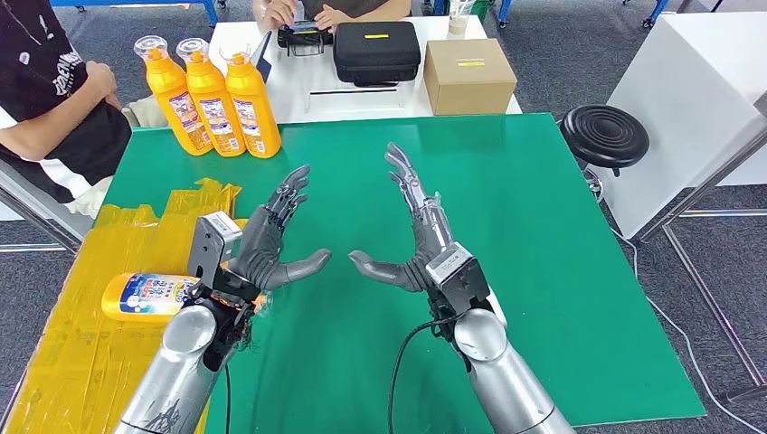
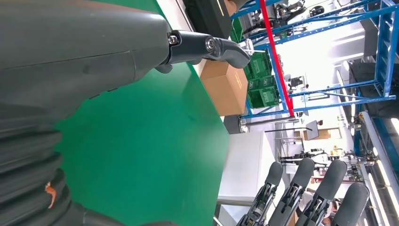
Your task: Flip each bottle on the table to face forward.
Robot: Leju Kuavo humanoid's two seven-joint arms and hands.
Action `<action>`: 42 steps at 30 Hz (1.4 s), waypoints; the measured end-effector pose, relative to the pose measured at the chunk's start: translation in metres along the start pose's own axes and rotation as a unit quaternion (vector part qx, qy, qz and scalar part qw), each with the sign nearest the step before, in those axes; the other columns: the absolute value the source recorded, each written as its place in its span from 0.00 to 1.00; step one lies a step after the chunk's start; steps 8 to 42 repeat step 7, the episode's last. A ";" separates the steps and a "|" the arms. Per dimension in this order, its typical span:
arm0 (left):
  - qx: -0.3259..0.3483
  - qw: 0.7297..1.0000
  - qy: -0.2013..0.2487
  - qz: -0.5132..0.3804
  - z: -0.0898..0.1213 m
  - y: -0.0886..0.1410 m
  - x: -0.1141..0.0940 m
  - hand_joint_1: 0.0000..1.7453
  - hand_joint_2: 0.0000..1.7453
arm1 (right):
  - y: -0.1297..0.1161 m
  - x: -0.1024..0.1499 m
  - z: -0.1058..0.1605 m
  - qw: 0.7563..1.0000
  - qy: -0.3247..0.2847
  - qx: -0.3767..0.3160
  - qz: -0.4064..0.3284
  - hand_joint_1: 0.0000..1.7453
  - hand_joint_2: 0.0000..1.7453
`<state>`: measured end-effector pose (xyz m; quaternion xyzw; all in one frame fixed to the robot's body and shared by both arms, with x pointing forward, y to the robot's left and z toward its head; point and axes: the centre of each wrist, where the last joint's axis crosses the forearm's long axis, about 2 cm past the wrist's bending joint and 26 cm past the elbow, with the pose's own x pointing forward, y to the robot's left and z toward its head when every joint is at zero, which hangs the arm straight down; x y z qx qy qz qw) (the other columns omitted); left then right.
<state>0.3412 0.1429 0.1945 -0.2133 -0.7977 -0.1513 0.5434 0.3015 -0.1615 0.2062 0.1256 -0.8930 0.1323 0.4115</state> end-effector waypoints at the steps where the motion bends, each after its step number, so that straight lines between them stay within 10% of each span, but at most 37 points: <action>1: 0.001 1.000 0.000 0.001 0.000 0.000 0.000 0.00 1.00 | 0.000 0.000 0.000 1.000 0.000 0.000 0.000 0.00 1.00; 42: 0.005 1.000 -0.002 0.008 -0.002 -0.002 0.001 0.00 1.00 | -0.001 -0.001 0.001 1.000 0.002 -0.008 0.005 0.00 1.00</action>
